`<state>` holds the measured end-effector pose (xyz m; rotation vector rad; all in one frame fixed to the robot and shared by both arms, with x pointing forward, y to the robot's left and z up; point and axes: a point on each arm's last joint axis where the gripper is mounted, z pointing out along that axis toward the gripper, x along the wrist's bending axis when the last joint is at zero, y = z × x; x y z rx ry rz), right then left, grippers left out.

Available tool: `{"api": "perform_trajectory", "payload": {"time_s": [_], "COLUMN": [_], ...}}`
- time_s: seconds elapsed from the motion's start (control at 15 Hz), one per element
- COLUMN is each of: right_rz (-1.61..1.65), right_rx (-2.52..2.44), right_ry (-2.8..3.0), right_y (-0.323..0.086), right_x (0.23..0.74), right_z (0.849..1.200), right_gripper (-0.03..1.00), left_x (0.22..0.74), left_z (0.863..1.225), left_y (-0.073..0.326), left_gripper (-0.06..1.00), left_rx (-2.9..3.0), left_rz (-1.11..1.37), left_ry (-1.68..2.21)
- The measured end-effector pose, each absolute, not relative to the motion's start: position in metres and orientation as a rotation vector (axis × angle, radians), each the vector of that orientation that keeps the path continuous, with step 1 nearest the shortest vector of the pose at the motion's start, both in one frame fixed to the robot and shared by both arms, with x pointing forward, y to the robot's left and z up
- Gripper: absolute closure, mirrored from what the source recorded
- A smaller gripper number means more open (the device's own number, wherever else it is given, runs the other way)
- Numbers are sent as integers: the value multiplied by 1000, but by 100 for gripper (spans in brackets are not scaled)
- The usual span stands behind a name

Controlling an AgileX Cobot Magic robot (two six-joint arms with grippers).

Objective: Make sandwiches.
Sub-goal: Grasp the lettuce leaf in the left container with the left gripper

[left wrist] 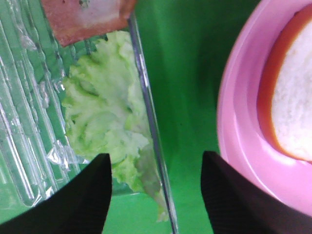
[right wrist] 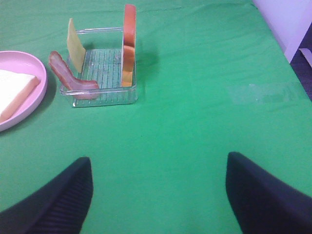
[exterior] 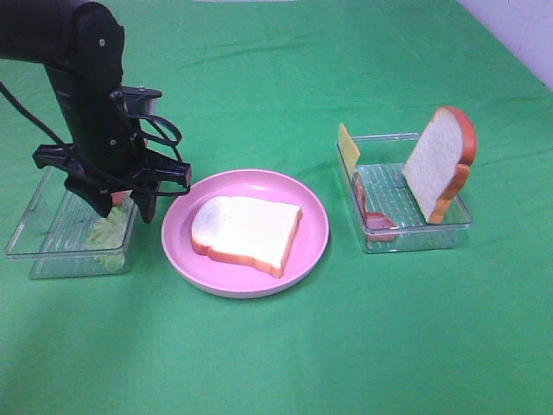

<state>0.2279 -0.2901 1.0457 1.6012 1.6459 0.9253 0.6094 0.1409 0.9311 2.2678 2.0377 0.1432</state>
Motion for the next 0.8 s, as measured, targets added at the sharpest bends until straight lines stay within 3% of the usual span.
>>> {"api": "perform_trajectory", "payload": {"time_s": [0.13, 0.27, 0.8], "right_rz": [925, 925, 925], "right_rx": [1601, 1601, 1601], "right_ry": [1646, 1646, 1646], "right_y": [-290, -290, -290], "right_x": [228, 228, 228], "right_z": [1046, 1046, 1046], "right_gripper": [25, 25, 25], "left_x": [610, 610, 610], "left_z": [928, 926, 926], "left_y": [141, 141, 141], "left_gripper": [48, 63, 89], "left_rx": [2272, 2275, 2267], "left_rz": [140, 139, 137], "left_ry": [2041, 2042, 2051]}}
